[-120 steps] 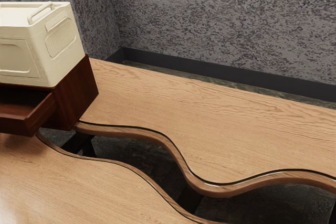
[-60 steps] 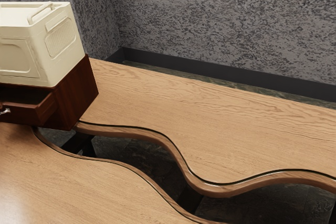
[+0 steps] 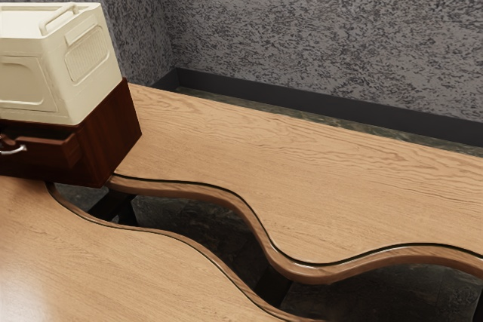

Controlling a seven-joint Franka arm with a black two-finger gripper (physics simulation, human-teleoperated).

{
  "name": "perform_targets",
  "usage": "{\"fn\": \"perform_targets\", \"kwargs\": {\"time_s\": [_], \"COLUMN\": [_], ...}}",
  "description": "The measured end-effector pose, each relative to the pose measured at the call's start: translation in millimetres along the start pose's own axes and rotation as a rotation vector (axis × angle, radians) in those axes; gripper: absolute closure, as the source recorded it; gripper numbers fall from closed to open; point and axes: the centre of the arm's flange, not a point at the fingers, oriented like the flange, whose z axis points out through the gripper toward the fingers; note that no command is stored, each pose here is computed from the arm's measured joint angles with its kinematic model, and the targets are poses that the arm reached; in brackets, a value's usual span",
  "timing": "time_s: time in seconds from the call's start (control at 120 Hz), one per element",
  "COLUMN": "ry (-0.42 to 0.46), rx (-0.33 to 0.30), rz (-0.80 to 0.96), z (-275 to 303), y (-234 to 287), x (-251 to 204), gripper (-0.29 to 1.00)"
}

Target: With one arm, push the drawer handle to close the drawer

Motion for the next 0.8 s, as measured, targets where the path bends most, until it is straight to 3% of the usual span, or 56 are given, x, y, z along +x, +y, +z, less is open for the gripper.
{"fn": "perform_targets", "kwargs": {"time_s": [0.233,0.5,0.633,0.717,0.8], "ry": [0.033,0.039,-0.014,-0.051,-0.090], "rx": [-0.019,-0.020,-0.058,-0.089,-0.163], "rz": [0.069,0.076,0.115,0.174,0.172], "z": [11,15,-50,-103,-134], "y": [22,18,64,118,157], "x": [37,40,37,50,55], "gripper": [0.79,0.79,0.78,0.63,0.44]}}
